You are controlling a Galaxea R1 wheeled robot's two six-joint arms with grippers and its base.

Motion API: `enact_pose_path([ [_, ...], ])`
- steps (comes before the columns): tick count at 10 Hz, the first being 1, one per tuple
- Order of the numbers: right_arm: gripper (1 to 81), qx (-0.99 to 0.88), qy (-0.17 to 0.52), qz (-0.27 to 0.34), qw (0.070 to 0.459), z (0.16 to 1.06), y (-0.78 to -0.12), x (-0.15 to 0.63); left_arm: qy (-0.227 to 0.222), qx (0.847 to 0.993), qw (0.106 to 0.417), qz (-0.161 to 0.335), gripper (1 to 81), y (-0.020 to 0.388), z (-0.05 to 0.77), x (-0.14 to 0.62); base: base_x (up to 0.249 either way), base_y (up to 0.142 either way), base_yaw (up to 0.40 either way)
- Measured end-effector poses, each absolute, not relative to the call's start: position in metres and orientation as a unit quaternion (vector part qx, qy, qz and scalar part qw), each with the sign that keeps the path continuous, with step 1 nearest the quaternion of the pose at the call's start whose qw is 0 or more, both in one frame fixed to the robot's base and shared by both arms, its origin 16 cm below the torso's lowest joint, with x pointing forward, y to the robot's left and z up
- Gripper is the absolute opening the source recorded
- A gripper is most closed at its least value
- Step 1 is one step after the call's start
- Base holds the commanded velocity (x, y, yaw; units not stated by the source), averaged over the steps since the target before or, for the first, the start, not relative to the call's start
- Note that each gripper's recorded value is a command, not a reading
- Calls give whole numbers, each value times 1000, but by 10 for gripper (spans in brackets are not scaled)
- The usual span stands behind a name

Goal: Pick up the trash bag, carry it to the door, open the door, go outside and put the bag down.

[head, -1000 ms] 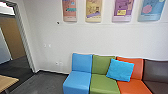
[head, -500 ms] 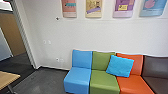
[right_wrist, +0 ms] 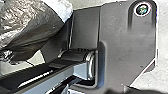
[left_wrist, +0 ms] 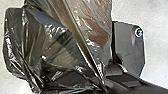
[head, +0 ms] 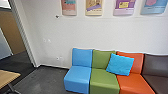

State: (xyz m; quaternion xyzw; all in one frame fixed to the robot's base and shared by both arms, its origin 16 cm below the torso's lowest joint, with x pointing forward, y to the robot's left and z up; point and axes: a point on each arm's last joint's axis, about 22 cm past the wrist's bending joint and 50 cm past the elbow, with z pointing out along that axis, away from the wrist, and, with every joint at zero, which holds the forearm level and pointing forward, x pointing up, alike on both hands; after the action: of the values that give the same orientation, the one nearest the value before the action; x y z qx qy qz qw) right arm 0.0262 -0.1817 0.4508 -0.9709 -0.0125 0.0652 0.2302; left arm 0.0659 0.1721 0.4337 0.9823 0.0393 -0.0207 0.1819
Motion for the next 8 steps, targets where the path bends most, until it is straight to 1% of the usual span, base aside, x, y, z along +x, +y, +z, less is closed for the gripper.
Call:
enact_pose_path([
  [2, 811, -972, -13, 63, 227, 450, -183, 28, 37, 981, 188, -20, 10, 162, 436, 68, 0, 0, 0],
  [4, 811, -973, -22, 44, 223, 449, -177, 40, 33, 981, 192, -6, 10, 157, 439, 79, 0, 0, 0],
  [8, 811, -978, -21, 48, 204, 438, -173, 25, 35, 983, 183, -7, 10, 165, 437, 72, 0, 0, 0],
])
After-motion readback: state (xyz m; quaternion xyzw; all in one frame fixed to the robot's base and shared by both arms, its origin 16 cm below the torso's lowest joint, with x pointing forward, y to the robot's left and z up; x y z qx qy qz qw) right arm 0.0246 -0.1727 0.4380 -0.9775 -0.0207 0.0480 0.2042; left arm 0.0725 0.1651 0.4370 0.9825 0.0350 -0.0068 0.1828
